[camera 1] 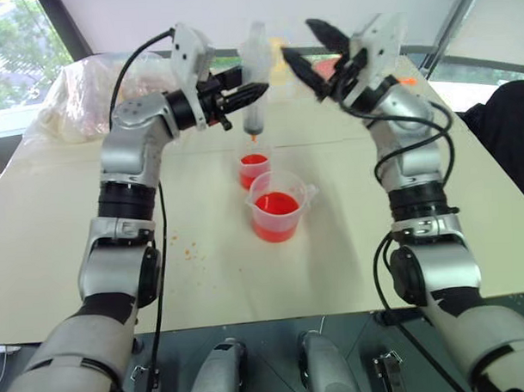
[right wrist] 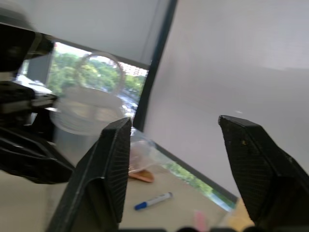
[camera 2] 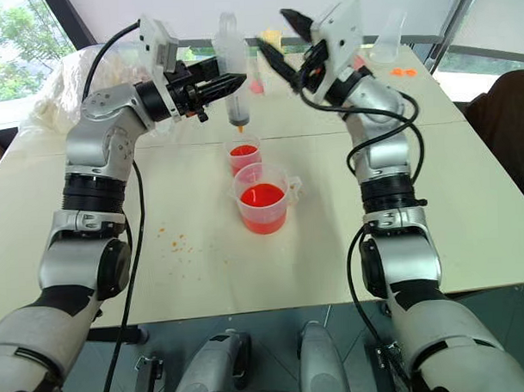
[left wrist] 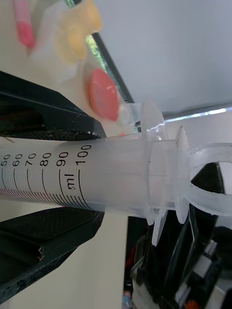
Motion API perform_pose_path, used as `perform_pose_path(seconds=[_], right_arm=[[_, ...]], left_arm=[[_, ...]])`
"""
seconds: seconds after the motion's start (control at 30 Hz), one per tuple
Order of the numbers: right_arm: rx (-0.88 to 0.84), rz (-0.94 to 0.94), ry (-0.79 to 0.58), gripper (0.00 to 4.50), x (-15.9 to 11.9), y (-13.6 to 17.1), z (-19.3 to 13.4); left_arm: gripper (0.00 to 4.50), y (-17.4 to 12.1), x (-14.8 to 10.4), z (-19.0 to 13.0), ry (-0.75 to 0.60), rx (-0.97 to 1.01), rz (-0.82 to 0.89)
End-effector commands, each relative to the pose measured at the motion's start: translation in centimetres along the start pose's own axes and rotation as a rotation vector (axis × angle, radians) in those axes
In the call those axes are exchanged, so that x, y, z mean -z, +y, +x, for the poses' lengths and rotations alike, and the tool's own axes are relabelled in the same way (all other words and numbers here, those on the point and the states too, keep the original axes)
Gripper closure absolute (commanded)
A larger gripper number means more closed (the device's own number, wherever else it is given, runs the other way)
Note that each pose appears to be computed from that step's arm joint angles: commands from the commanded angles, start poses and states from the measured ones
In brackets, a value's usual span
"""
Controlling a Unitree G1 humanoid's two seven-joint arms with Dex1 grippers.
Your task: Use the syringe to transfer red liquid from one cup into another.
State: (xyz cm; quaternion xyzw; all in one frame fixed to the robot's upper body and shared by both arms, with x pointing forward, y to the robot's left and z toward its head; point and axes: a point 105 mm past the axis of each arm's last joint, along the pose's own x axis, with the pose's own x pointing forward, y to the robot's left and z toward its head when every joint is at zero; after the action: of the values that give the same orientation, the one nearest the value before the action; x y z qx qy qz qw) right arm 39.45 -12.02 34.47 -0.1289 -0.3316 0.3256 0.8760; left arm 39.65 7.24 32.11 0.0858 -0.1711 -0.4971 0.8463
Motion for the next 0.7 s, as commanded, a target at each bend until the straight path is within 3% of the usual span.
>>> perform_pose_path(seconds=[0.03, 0.17, 0.23, 0.33, 0.4, 0.53, 0.63, 0.7], right_arm=[[0.037, -0.045, -0.034, 1.65, -2.9, -2.1, -2.6], [-0.147, -0.036, 0.104, 1.65, -3.3, -0.2, -6.2], [-0.274, -0.001, 0.165, 1.65, -3.6, 1.8, -7.5], [-0.538, 0.083, 0.260, 1.65, -4.0, 6.5, -9.5], [-0.644, 0.114, 0.293, 1.65, -4.1, 8.7, -10.4], [-0.754, 0.136, 0.305, 1.65, -4.1, 11.2, -11.2], [-0.798, 0.163, 0.317, 1.65, -3.4, 12.1, -11.6], [-0.797, 0.187, 0.310, 1.65, -3.0, 12.4, -11.5]], left_arm=[[3.06, 1.4, -4.5, -0.7, -0.074, -0.076, 0.043], [3.06, 4.6, -5.2, -2.4, 0.097, -0.296, -0.112], [3.06, 4.9, -5.5, -3.5, 0.186, -0.326, -0.250], [3.06, 5.2, -4.0, -6.5, 0.444, -0.457, -0.470], [3.06, 5.1, -3.4, -7.7, 0.510, -0.534, -0.598], [3.06, 4.7, -0.3, -10.3, 0.670, -0.635, -0.727], [3.06, 4.7, 2.4, -11.9, 0.790, -0.718, -0.958], [3.06, 2.7, 4.7, -12.2, 0.909, -0.709, -1.169]])
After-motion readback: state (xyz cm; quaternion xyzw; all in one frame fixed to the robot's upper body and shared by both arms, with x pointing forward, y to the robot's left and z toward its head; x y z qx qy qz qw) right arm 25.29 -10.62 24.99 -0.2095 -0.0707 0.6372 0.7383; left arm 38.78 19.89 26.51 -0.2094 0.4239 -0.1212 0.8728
